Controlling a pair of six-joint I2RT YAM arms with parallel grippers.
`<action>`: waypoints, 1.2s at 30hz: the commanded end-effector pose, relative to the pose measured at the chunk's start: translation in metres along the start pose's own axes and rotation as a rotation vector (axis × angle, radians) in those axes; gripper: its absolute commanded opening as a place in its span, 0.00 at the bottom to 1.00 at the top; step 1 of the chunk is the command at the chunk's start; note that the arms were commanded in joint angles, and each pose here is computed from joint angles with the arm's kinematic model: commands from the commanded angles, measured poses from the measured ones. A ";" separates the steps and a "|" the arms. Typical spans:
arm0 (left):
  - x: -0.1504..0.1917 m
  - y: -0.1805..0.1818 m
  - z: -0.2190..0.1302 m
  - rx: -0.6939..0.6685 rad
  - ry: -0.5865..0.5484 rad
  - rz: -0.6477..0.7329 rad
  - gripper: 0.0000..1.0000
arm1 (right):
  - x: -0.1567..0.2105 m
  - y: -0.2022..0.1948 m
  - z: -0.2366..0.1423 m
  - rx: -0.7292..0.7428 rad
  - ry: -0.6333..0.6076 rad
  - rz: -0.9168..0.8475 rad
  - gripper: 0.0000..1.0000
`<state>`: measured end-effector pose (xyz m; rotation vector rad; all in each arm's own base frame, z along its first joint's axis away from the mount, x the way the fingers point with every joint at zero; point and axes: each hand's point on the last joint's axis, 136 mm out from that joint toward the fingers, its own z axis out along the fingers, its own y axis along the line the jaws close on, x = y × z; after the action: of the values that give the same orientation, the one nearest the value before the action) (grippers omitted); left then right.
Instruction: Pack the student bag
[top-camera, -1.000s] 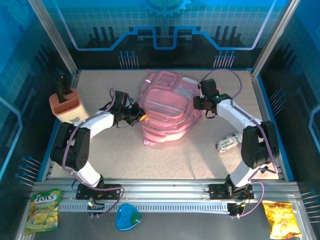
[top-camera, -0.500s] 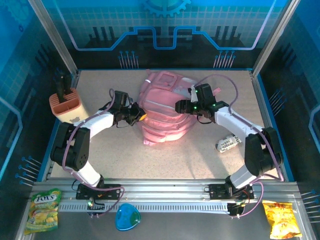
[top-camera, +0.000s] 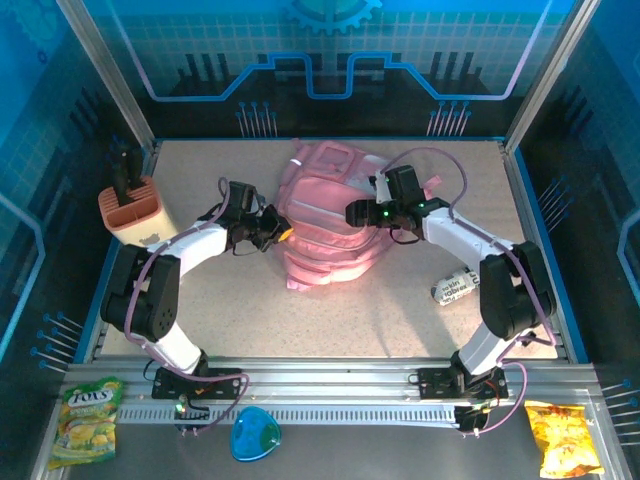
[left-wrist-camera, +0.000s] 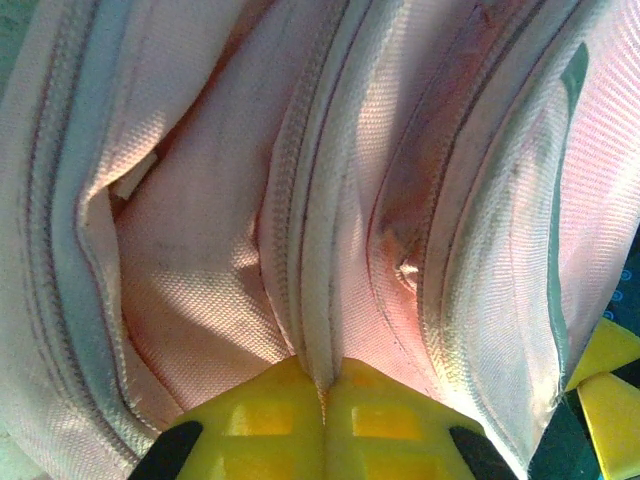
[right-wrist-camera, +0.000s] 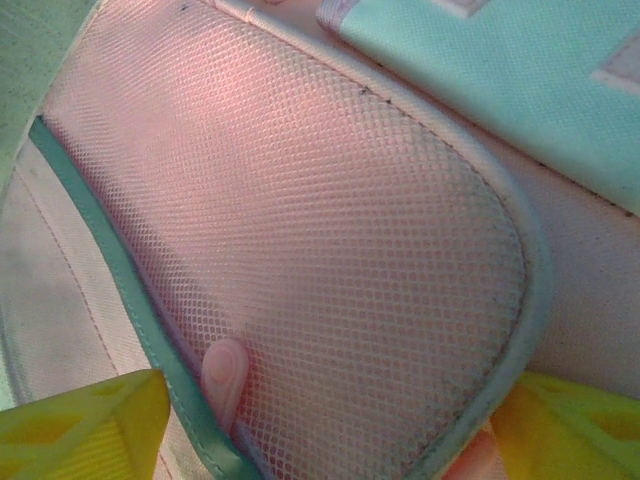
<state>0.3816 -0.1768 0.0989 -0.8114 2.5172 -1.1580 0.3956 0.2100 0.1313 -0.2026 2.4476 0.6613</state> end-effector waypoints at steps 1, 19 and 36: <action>0.003 -0.019 -0.003 0.047 0.025 0.028 0.00 | 0.029 0.027 -0.010 -0.120 0.054 -0.047 0.82; 0.002 -0.026 -0.003 0.056 0.026 0.033 0.00 | 0.057 0.012 -0.031 -0.031 0.053 -0.214 0.48; 0.001 -0.030 -0.003 0.062 0.029 0.035 0.00 | 0.054 -0.004 -0.030 0.057 0.040 -0.305 0.49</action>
<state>0.3804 -0.1820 0.1039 -0.8079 2.5354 -1.1782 0.3278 0.1914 0.1160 -0.5292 2.4120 0.5261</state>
